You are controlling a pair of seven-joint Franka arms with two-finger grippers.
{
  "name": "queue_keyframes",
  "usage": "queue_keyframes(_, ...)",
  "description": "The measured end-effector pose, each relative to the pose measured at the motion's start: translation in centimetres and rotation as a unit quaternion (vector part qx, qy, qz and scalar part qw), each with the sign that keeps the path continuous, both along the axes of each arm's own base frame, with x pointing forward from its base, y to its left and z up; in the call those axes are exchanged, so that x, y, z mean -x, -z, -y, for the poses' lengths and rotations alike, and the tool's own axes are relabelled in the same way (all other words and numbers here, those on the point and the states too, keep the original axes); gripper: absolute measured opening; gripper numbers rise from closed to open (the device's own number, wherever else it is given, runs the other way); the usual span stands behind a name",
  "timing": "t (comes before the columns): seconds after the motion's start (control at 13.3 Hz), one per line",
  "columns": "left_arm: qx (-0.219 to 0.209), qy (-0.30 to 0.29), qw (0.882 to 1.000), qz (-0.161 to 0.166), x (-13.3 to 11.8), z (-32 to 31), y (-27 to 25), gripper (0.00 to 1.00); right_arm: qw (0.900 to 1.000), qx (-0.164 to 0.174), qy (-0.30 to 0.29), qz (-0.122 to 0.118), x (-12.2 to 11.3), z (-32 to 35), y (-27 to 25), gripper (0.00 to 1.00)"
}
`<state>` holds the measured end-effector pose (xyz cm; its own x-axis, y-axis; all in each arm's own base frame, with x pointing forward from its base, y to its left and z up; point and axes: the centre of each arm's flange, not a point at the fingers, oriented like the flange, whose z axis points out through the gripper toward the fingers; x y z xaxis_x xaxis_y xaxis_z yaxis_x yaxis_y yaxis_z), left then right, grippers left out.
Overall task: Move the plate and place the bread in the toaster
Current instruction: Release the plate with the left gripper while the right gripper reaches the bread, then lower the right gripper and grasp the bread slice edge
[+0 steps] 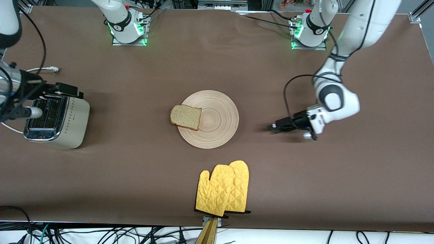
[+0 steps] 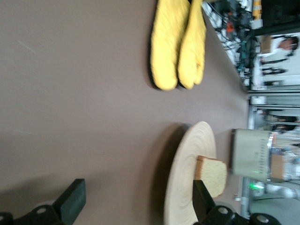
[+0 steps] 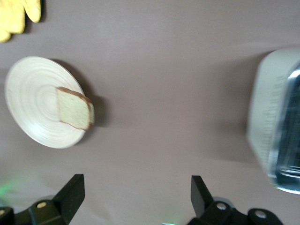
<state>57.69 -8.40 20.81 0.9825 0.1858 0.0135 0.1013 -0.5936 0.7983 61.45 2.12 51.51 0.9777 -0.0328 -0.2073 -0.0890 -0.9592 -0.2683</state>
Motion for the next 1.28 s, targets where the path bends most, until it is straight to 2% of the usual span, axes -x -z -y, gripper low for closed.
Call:
queue_keyframes(0.15,-0.067,0.014,0.998,-0.009,-0.7,-4.6,-4.7,1.0,0.999,-0.026,0.042,-0.008,-0.7,-1.9,4.2,1.0)
queue_keyframes(0.3,-0.133,0.031,0.991,-0.012,-0.6,-7.2,-8.1,1.0,0.997,-0.045,0.061,-0.023,-0.5,-4.9,7.5,1.0)
queue_keyframes(0.45,-0.199,0.047,0.978,-0.031,-0.3,-8.1,-10.7,1.0,0.992,-0.082,0.085,-0.049,-0.2,-6.5,10.9,1.0)
queue_keyframes(0.6,-0.271,0.058,0.959,-0.068,0.2,-7.8,-13.9,1.0,0.986,-0.105,0.112,-0.066,0.2,-7.1,14.7,1.0)
queue_keyframes(0.75,-0.323,0.069,0.939,-0.098,0.3,-6.7,-18.1,1.0,0.986,-0.099,0.116,-0.064,1.1,-9.2,17.7,1.0)
queue_keyframes(0.98,-0.374,0.08,0.915,-0.128,-0.1,-6.7,-24.3,1.0,0.986,-0.1,0.125,-0.043,3.1,-13.8,21.3,1.0)
queue_keyframes(1.28,-0.422,0.079,0.893,-0.136,-0.6,-7.9,-32.0,1.0,0.984,-0.106,0.144,-0.026,5.7,-17.6,25.0,1.0)
